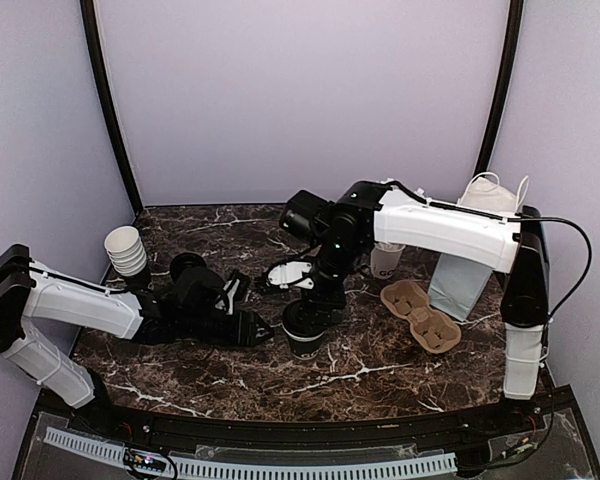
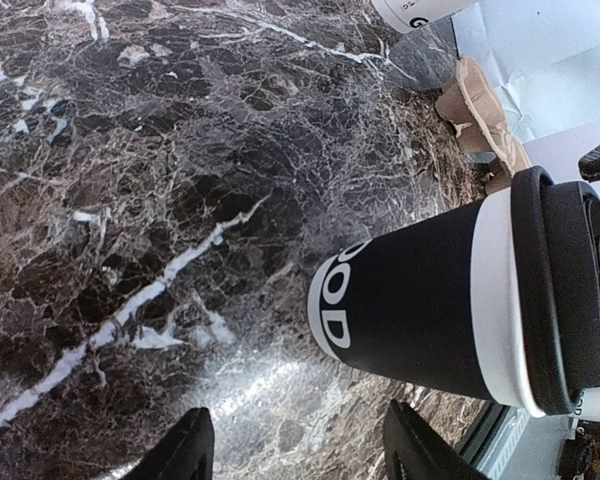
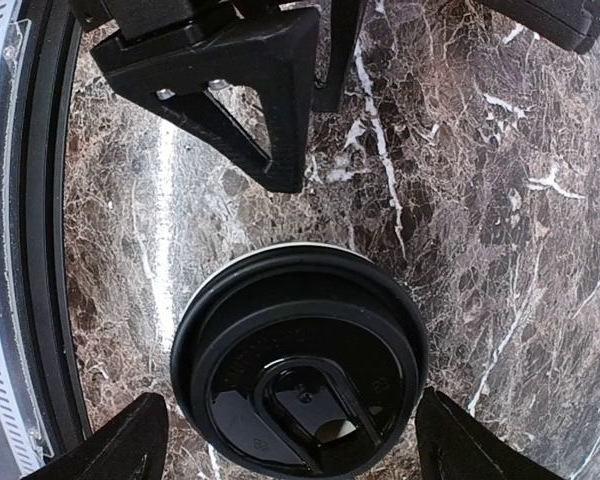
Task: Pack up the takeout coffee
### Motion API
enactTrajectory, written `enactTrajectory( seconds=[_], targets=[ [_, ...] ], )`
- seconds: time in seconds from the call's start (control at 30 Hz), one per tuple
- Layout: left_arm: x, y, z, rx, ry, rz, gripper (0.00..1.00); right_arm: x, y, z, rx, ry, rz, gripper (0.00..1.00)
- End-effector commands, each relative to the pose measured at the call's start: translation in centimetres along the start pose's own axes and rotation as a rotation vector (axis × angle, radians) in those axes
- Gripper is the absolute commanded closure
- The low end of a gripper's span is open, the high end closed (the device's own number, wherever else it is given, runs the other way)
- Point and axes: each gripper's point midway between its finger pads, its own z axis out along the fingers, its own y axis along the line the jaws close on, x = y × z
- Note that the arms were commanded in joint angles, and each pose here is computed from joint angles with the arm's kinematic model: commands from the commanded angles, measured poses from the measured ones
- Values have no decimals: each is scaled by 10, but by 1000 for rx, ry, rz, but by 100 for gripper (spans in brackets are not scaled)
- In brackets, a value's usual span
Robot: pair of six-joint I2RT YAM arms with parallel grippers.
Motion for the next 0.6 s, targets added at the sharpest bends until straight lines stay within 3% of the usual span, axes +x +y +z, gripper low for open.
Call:
enactTrajectory(
  seconds=[0.0, 0.3, 0.57],
  targets=[
    [1, -1, -1, 17, 2, -4, 41, -10, 4, -14, 15, -41, -7, 12],
    [-4, 5, -28, -47, -41, -35, 41, -3, 7, -64, 80, -140, 15, 7],
    [-24, -41, -45, 143, -87, -101, 48, -1, -50, -99, 98, -426, 351, 24]
  ],
)
